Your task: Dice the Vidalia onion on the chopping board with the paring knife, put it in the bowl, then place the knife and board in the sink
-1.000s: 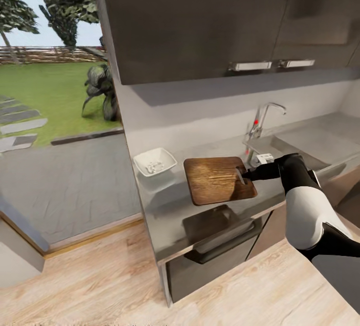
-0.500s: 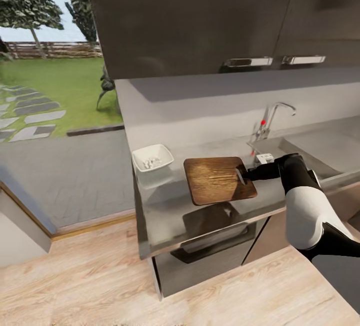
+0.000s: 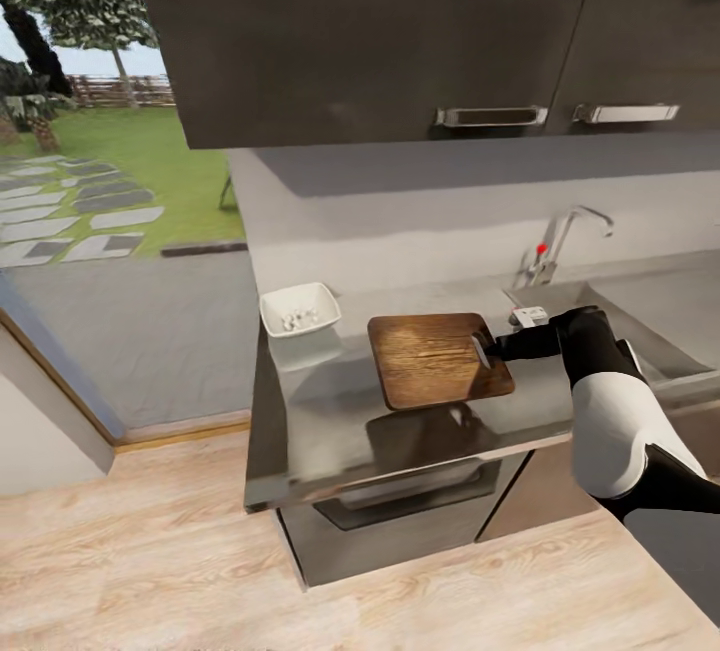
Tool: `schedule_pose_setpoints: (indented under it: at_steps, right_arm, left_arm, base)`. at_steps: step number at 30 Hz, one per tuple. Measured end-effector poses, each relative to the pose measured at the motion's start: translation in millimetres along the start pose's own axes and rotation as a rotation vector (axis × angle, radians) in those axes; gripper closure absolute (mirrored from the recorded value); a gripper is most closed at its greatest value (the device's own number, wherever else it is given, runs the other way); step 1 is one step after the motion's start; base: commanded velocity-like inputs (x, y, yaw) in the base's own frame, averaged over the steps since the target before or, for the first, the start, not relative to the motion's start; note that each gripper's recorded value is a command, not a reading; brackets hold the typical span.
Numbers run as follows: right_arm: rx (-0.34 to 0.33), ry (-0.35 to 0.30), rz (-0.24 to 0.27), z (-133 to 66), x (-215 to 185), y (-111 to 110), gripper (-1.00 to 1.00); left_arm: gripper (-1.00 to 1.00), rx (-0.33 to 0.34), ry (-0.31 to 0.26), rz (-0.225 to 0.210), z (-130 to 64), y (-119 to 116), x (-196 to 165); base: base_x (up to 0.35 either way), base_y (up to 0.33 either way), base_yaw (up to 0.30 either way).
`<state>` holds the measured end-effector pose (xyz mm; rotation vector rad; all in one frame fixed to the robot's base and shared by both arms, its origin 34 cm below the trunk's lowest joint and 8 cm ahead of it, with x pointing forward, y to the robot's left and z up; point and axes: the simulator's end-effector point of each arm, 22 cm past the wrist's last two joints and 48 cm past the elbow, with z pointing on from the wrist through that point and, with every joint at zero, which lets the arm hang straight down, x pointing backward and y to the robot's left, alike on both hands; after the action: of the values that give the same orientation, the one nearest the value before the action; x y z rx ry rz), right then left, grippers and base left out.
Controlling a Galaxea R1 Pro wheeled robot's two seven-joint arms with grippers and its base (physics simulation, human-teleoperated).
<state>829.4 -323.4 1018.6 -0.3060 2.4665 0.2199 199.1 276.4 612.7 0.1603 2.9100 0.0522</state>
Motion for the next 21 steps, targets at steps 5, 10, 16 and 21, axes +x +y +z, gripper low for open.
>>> schedule_pose_setpoints:
  at_steps: [5,10,16,21]
  right_arm:
    - [0.005,0.001,0.004,-0.5,1.5,-3.9,1.00]
    - [0.012,0.001,0.005,-2.0,2.1,-8.0,1.00]
    - [0.022,0.004,0.002,-3.5,3.1,-11.9,1.00]
    - [0.023,0.004,0.000,-4.4,2.5,-12.0,1.00]
  left_arm:
    - [-1.00,0.000,0.002,0.000,0.0,-0.1,0.8]
    - [-1.00,0.000,0.002,0.000,0.0,0.1,0.6]
    - [-1.00,0.000,0.001,0.001,0.1,0.1,0.2]
    - [-1.00,0.000,0.000,0.000,0.0,0.2,0.1]
  base:
    - [0.074,-0.327,0.029]
    - [0.074,-0.327,0.003]
    - [0.074,-0.327,-0.049]
    - [0.076,-0.328,-0.105]
